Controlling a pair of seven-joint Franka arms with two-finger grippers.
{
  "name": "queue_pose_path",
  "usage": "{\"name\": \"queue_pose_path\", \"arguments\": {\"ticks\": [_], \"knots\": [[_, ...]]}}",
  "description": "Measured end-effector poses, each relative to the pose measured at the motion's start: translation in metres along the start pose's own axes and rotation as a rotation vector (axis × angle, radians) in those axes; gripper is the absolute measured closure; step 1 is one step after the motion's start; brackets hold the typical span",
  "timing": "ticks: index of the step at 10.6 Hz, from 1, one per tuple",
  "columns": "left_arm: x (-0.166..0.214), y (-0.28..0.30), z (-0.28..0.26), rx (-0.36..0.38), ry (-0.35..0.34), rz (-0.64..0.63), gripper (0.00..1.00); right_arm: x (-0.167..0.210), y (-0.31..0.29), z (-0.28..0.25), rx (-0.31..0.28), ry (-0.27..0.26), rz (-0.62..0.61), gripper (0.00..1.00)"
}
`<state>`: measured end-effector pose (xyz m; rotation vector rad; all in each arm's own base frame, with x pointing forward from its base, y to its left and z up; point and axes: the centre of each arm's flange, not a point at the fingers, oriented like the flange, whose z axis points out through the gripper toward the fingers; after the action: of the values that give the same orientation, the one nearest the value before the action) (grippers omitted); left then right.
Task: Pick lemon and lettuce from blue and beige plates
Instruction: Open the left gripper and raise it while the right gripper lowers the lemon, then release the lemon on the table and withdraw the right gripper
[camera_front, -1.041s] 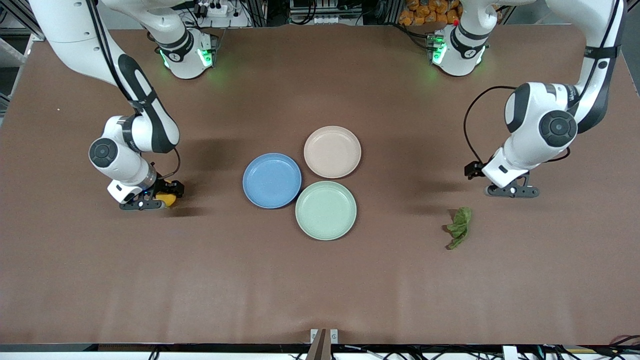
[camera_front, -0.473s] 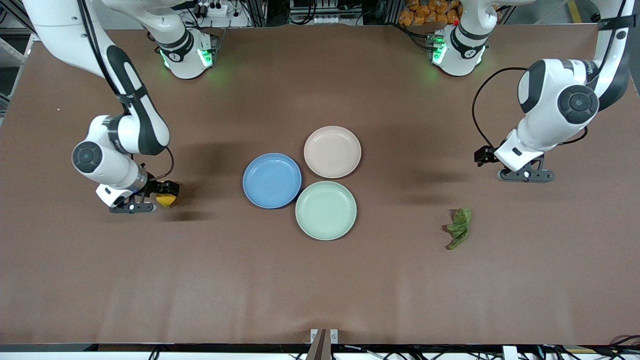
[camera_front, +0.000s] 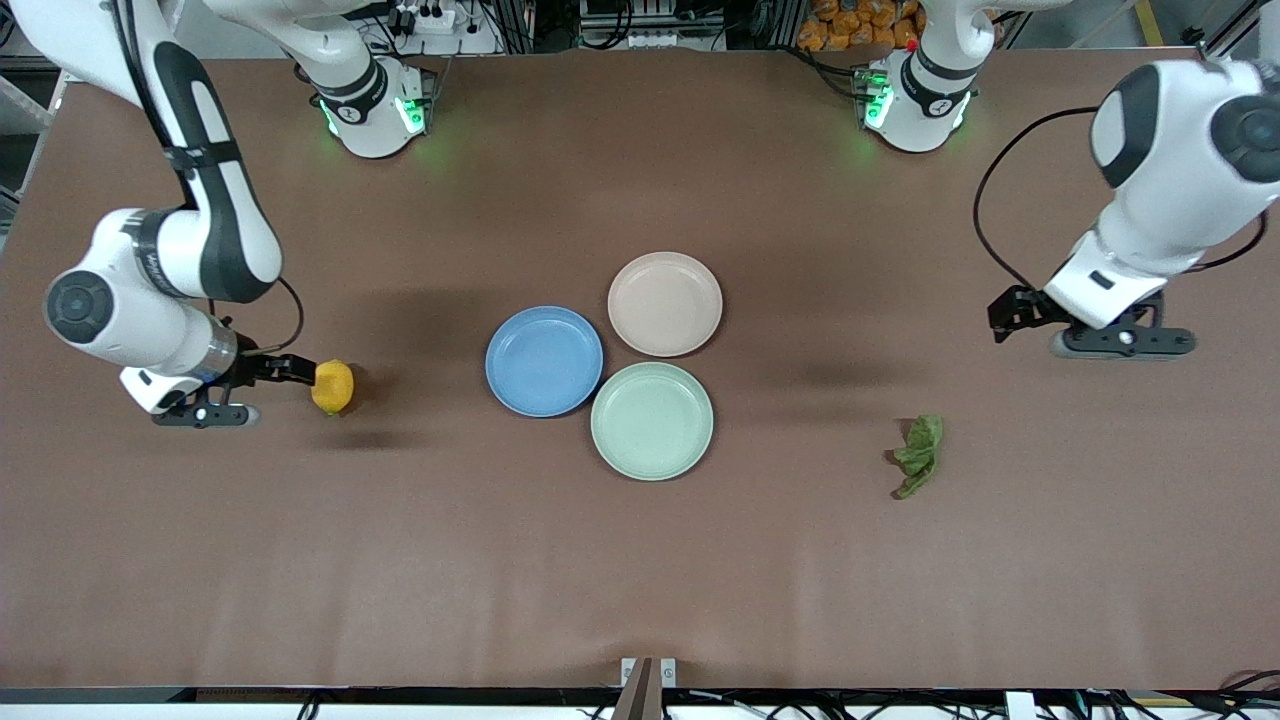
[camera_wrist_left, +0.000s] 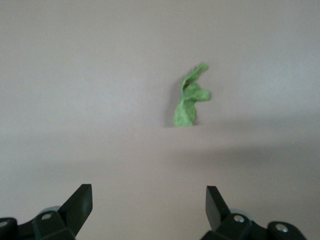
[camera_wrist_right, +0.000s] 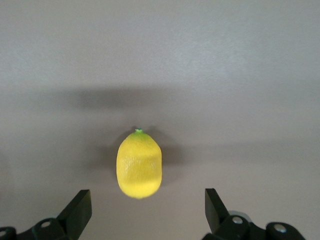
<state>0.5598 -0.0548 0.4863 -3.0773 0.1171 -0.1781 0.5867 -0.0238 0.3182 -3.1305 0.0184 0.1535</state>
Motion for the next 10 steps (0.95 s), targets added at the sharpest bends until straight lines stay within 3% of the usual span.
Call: {"name": "queue_pose_path", "arguments": {"ticks": [2,7,10], "knots": [[0.011,-0.001,-0.042,-0.007,0.025,-0.008,0.00,0.004,0.004,-0.033,0.005,0.022,0.006,0.00],[0.006,-0.002,-0.106,-0.029,-0.086,0.035,0.00,0.008,0.017,-0.133,0.016,-0.016,0.024,0.00],[0.003,-0.001,-0.135,-0.036,-0.099,0.068,0.00,0.008,0.016,-0.190,0.016,0.012,0.016,0.00]]}}
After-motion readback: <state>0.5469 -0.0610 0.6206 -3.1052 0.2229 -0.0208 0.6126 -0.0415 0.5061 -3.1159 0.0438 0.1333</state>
